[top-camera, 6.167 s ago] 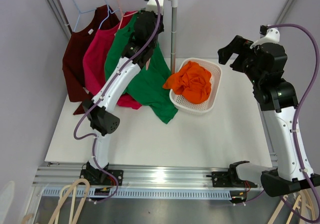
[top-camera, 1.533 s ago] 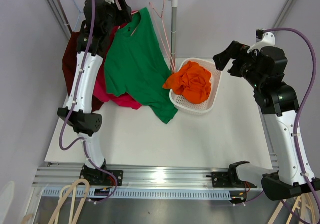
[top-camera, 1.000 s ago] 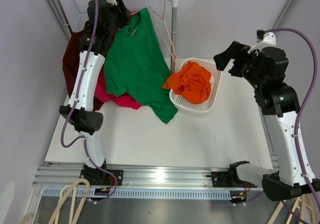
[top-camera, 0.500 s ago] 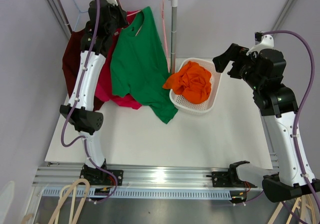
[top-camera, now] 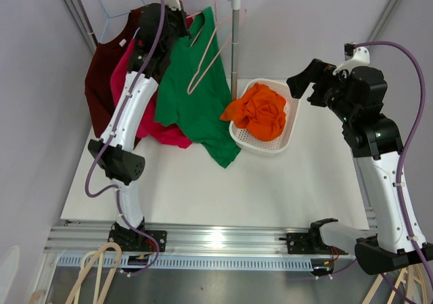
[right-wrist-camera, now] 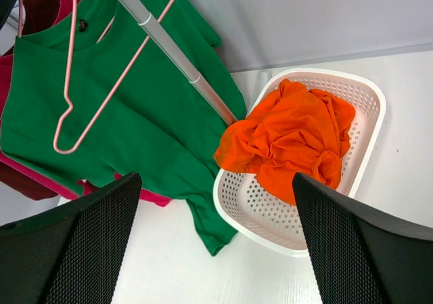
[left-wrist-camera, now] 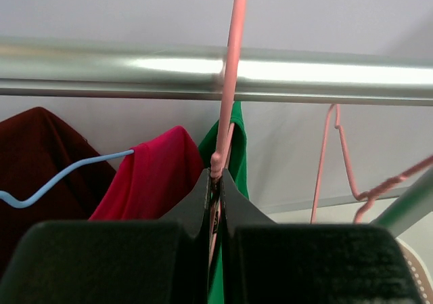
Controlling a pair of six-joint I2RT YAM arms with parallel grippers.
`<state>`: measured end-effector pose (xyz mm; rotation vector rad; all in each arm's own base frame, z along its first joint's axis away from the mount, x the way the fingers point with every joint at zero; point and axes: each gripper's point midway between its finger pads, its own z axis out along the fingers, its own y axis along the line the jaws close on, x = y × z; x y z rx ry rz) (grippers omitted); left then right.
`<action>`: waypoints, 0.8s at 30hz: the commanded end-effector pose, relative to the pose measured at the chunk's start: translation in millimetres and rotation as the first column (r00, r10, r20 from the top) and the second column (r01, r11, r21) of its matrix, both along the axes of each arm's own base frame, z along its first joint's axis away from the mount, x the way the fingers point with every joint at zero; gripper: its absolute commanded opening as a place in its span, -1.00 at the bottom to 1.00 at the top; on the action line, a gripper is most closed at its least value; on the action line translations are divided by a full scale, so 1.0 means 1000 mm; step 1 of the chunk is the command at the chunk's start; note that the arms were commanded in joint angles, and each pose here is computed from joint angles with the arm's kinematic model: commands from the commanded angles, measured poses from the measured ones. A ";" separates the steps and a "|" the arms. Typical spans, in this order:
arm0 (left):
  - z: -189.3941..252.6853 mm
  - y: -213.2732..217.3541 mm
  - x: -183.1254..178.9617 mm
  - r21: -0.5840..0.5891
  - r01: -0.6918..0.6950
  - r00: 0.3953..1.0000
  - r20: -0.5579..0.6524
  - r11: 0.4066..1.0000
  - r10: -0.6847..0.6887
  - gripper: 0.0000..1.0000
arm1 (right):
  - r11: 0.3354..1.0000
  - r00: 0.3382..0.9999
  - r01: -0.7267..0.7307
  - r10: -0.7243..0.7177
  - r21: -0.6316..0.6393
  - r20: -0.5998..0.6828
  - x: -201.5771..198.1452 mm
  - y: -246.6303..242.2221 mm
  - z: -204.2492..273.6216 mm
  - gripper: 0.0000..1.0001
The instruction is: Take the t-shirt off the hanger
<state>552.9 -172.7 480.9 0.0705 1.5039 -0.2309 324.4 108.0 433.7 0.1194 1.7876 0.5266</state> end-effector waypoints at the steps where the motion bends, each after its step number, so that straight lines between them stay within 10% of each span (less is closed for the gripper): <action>1: 0.085 0.017 -0.039 -0.027 -0.072 0.972 0.220 0.997 0.076 -0.99 | 1.000 0.999 -0.023 0.022 0.014 0.043 -0.007 0.003 0.013 0.97; 24: 0.108 0.051 -0.100 -0.050 -0.249 0.938 0.235 0.967 0.253 -0.99 | 0.998 0.998 -0.064 0.064 0.000 0.005 -0.015 0.008 -0.002 0.97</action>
